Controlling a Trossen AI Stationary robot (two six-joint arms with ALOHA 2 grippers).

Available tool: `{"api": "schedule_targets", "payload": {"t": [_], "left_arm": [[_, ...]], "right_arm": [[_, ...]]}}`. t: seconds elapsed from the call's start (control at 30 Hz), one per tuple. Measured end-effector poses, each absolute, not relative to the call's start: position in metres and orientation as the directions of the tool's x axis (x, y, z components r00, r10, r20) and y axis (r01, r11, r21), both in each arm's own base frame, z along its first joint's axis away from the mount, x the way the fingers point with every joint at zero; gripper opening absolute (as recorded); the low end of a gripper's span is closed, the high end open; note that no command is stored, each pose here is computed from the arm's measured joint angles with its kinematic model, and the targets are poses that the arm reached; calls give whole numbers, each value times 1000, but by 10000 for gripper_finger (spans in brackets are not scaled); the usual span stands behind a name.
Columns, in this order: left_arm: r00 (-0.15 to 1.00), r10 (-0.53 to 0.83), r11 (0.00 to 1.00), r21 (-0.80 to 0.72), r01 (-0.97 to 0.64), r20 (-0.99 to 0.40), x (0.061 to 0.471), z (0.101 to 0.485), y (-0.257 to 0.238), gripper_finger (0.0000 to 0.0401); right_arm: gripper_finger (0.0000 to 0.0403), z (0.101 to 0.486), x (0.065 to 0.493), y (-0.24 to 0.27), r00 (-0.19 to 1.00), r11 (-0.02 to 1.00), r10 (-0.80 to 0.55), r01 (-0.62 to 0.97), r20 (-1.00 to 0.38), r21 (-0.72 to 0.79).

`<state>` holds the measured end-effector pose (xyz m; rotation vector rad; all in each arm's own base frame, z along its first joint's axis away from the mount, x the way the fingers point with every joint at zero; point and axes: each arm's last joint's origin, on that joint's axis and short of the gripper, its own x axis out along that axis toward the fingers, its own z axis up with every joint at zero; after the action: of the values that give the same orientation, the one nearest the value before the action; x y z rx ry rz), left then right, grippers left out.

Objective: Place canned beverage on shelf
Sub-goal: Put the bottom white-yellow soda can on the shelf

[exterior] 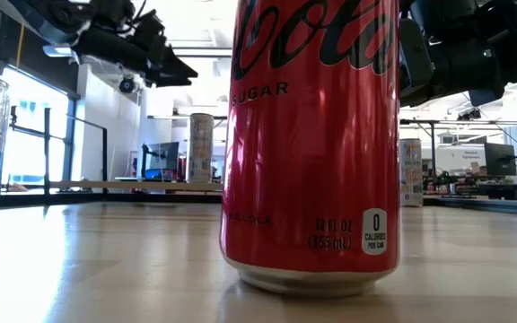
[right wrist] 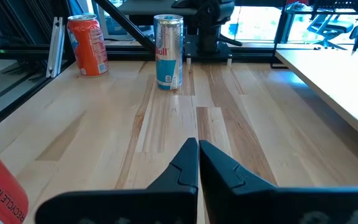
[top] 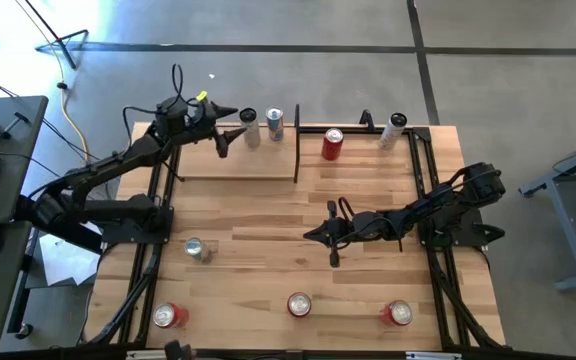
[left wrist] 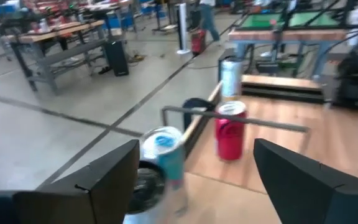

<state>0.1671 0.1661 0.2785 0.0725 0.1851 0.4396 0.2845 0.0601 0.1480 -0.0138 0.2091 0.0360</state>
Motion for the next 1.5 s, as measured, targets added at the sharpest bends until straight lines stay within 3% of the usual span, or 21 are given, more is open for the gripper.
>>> {"api": "schedule_targets", "payload": {"t": [0.2,0.7,1.5], "left_arm": [[933,322,945,111,-308,-157,174,265,128,229],[931,323,946,95,-311,-171,184,201,98,9],[887,406,912,34,-409,-222,196,166,136,0]], "right_arm": [[0,148,284,60,978,999,34,-37,-208,-10],[0,148,284,60,978,999,34,-38,-208,-13],[0,147,284,60,976,999,34,-39,-216,-20]]}}
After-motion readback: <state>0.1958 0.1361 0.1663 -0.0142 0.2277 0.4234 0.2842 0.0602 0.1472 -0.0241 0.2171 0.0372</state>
